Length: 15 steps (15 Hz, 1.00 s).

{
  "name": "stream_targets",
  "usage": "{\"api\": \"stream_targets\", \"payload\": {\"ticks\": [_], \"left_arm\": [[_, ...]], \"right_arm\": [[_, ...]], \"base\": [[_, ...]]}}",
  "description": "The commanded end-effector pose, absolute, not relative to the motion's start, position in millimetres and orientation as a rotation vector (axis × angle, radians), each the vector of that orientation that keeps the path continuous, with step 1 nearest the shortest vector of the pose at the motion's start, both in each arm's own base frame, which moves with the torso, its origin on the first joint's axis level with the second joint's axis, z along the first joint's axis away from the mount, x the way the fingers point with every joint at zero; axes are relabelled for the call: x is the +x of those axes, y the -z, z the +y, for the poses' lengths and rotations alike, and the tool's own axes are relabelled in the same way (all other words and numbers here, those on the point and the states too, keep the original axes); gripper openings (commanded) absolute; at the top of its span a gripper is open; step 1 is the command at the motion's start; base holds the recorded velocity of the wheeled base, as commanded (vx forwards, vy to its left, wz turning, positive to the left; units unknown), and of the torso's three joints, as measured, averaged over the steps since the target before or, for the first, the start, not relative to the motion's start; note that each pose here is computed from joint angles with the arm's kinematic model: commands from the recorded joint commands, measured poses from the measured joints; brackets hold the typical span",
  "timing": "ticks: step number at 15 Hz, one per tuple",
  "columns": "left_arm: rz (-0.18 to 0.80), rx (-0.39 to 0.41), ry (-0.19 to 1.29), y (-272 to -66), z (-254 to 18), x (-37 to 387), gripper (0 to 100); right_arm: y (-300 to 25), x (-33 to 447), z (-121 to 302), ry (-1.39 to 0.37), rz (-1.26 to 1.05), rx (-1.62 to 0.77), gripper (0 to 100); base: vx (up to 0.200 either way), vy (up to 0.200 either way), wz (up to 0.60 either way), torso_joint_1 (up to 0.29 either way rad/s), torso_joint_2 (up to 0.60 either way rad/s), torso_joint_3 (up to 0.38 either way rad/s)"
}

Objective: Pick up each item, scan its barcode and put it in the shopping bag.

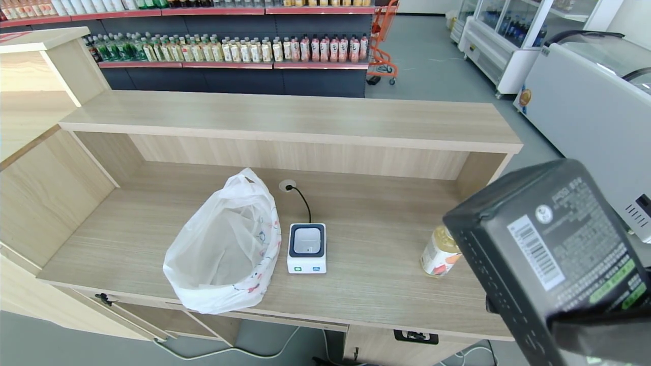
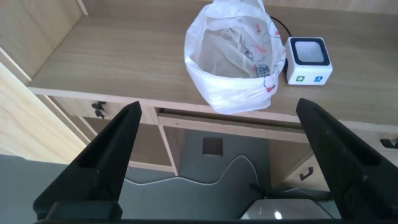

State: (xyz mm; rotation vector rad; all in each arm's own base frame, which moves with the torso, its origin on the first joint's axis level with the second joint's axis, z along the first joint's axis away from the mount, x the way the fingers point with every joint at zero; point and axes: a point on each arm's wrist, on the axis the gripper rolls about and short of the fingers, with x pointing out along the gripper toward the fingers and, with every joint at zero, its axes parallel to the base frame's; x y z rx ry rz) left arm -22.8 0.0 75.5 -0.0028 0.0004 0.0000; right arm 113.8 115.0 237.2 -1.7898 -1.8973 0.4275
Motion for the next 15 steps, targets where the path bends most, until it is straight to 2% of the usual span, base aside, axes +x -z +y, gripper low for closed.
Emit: {"api": "stream_targets", "payload": {"ticks": [1, 15], "left_arm": [[0.002, -0.003, 0.0, -75.5, 0.0, -22.7, 100], [0.002, -0.003, 0.0, -75.5, 0.0, -22.7, 100]], "right_arm": [[-235.3, 108.8, 114.0, -0.441, -1.917, -1.768, 0], [-234.6, 99.1, 107.9, -0.489, -1.994, -1.688, 0]], "base": [[0.0, 0.0, 0.0, 0.0, 0.0, 0.0], [0.0, 0.0, 0.0, 0.0, 0.0, 0.0]]}}
